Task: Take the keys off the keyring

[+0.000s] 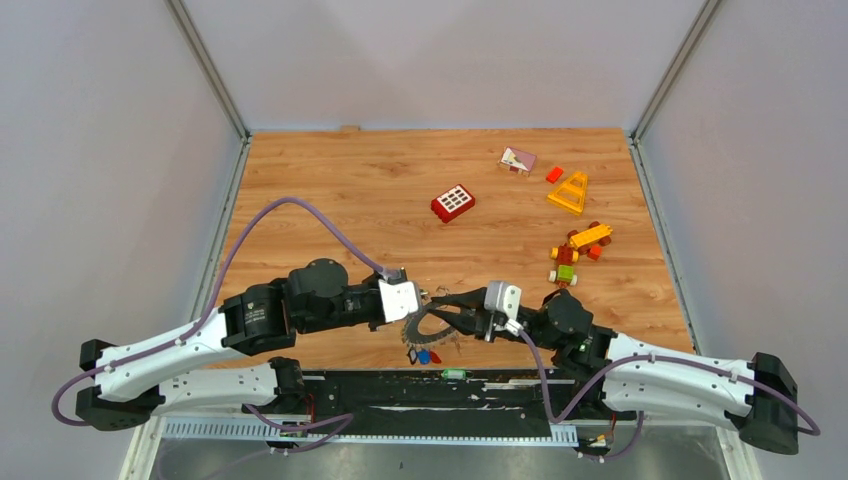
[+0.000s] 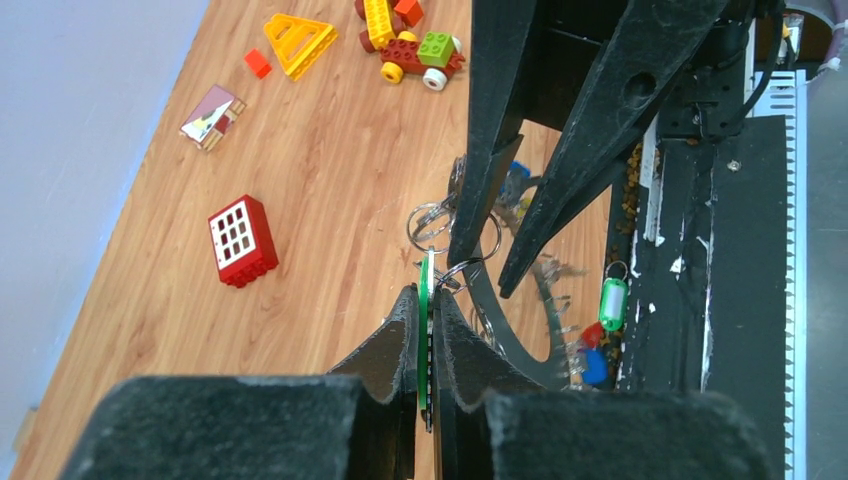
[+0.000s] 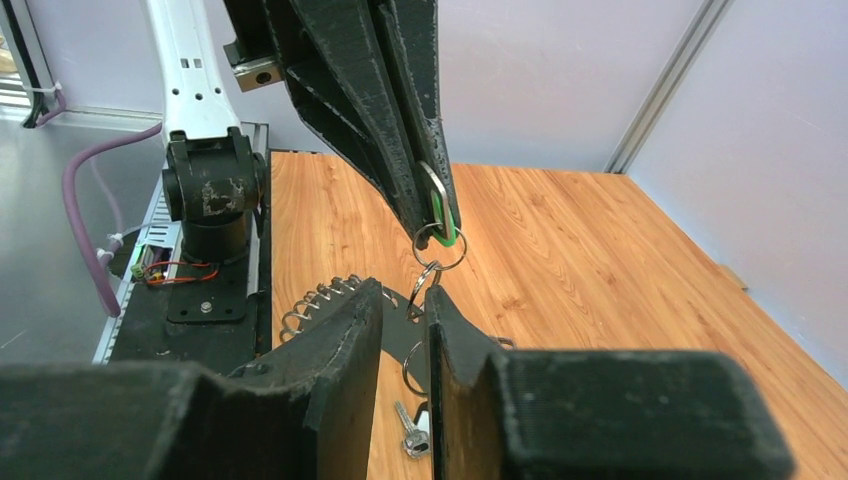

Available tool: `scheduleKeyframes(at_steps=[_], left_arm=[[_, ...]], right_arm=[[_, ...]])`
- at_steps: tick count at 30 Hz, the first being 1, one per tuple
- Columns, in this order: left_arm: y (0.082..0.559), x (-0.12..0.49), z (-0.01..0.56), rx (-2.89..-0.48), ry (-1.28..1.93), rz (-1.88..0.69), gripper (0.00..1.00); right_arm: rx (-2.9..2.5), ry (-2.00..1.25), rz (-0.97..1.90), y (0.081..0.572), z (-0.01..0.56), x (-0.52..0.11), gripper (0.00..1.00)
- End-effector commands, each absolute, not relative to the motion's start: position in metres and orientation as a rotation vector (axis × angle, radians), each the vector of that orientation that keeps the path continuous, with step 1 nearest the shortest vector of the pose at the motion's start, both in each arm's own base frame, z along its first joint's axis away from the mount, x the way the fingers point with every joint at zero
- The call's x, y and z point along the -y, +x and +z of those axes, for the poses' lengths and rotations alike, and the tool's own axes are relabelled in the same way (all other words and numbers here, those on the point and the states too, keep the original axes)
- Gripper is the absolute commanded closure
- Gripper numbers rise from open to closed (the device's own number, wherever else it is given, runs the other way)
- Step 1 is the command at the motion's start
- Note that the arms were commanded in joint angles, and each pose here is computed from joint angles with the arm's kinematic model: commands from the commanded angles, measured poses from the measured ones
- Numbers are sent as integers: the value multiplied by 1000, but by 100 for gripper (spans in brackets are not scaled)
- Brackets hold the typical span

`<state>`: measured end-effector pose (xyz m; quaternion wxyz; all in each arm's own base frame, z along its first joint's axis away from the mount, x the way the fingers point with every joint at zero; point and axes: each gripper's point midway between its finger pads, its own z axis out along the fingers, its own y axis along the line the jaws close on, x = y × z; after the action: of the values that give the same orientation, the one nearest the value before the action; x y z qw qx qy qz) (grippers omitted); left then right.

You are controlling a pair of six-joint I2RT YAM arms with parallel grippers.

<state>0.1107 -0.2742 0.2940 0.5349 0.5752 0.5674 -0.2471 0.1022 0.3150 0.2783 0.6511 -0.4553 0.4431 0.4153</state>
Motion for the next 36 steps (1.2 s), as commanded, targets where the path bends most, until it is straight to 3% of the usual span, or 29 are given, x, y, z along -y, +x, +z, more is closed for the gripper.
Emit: scheduleKeyframes(at_steps=[1,19,29,36], left_arm=[[110,282,330,-1253,1289,-643,100],[108,283,331,-1236,1302,-653,100],[109,280,333,-1237,1291,-648,100],[113,273,339,-1234,1232,-632,100]], right_arm=[[-975,-954,949,108,309,-314,77],[-1021,-959,921,116,306,-322,84],[-1047,-977,909,117,301,-321,100],[-1042,-974,907,116,303,-317,100]])
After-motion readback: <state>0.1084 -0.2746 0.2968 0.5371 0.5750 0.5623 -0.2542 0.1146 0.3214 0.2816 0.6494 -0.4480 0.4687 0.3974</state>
